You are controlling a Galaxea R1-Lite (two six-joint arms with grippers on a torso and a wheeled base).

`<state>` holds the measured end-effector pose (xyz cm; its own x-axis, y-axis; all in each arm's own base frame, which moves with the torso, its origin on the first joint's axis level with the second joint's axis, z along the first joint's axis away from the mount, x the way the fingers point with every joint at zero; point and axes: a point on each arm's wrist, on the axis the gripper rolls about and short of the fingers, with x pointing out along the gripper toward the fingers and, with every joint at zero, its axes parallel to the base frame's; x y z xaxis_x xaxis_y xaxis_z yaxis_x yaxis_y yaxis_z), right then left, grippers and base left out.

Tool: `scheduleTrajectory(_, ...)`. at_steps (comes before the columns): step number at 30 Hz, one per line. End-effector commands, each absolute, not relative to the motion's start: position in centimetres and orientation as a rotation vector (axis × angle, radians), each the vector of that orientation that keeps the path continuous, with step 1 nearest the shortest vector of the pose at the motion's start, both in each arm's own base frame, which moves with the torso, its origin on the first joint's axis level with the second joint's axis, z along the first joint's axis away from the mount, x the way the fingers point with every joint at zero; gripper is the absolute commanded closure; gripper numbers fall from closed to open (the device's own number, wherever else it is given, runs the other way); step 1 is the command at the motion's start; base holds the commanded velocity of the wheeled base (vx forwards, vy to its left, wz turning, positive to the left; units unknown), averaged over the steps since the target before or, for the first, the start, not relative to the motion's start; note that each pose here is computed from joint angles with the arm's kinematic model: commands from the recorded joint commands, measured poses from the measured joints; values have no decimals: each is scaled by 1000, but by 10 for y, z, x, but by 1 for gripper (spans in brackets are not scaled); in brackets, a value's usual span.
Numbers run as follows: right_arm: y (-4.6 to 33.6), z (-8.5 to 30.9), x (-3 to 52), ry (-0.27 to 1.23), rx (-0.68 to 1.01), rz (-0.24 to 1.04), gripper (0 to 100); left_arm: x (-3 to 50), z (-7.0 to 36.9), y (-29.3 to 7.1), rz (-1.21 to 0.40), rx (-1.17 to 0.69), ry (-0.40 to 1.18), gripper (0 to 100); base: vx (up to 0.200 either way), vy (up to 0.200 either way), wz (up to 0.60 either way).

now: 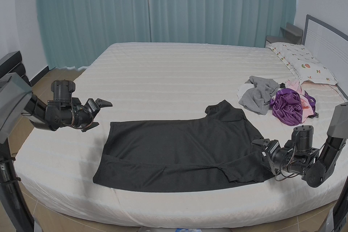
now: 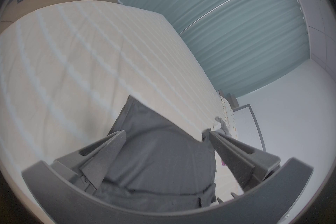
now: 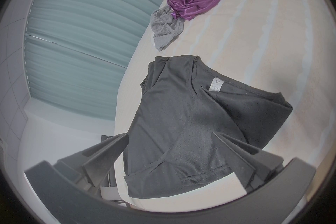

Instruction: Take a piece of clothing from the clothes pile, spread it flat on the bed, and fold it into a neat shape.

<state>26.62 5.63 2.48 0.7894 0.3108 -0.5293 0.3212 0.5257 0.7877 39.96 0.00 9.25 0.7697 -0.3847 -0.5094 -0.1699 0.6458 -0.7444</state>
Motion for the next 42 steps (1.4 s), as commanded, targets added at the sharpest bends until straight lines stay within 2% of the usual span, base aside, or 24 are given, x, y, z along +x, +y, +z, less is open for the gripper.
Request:
scheduleTrajectory(1,47,25,268,702,1086,0,0,456,30,-26,-98,-840,740,0,0,0,0)
scheduleTrajectory(10,41,15,272,705,1096,-33,0,490,7,-33,-49,-809,670,0,0,0,0)
scheduleTrajectory(42,42,9,272,712,1092,-30,0,507,-6,-15,0,-813,620,0,0,0,0)
